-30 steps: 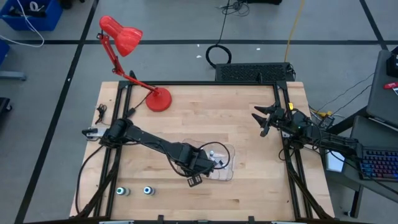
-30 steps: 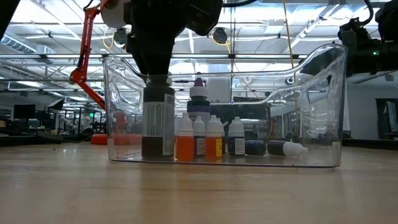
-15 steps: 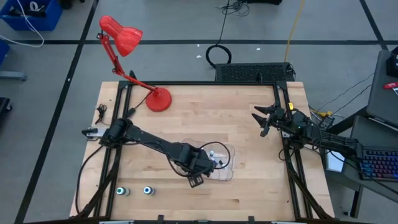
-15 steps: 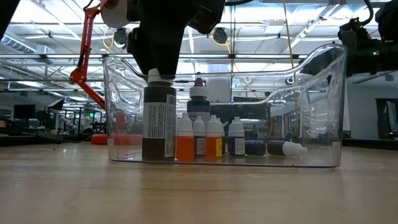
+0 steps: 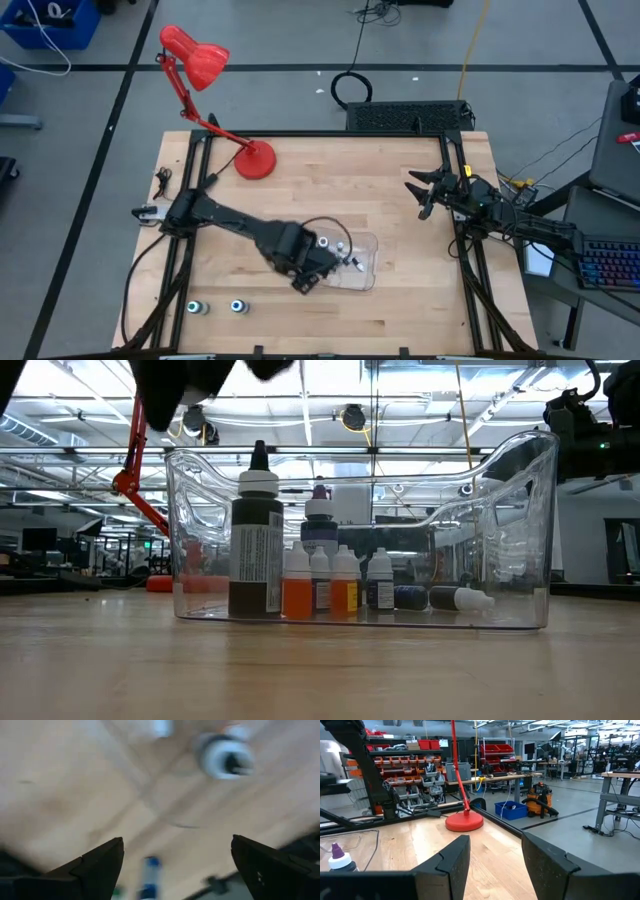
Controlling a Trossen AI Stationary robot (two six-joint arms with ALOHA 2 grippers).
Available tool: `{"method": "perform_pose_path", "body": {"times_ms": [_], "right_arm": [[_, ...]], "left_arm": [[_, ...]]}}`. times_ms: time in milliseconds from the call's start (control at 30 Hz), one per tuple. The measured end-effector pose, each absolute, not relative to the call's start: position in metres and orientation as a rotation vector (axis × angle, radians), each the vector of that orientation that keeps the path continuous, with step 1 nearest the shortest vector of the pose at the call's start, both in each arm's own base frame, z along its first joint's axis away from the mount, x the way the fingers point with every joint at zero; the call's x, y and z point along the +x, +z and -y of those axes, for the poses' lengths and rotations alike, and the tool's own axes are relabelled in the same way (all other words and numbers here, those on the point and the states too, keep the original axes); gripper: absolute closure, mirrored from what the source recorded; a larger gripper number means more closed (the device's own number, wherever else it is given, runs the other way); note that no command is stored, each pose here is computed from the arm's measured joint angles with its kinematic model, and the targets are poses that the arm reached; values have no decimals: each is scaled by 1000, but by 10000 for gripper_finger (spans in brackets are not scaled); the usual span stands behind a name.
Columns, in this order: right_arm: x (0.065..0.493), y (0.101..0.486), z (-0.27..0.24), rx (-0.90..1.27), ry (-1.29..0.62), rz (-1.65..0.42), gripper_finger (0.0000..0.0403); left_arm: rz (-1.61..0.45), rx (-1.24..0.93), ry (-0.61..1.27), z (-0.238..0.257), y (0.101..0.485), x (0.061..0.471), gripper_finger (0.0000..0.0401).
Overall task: Pick & Place food coloring
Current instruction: Put the large blue food coloring bottle into the transparent bin
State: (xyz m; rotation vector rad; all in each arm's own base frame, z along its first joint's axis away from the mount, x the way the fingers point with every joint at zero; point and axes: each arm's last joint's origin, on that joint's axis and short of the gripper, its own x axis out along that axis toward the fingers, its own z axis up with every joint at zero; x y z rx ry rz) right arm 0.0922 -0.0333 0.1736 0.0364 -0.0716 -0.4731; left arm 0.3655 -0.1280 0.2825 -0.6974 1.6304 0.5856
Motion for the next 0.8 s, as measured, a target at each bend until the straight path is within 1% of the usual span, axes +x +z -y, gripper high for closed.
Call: {"method": "perform_pose_path", "body": {"times_ms": [100, 233, 333, 433, 667, 800], "right_arm": [[92, 174, 33, 36, -473, 71, 236], [92, 174, 33, 36, -473, 71, 236], [92, 174, 33, 36, -473, 72, 236], [92, 174, 33, 36, -473, 72, 236], [92, 174, 33, 36, -473, 72, 236], [92, 174, 33, 36, -473, 72, 236]], "left_arm": [[-1631, -770, 635, 145, 286, 358, 35], [-1604, -730, 644, 155, 287, 354, 34], [-1591, -731, 671, 161, 287, 351, 34], [-1599, -761, 688, 178, 287, 343, 34], [-1542, -861, 909, 215, 278, 319, 34], [-1533, -876, 1029, 235, 267, 301, 34]]}}
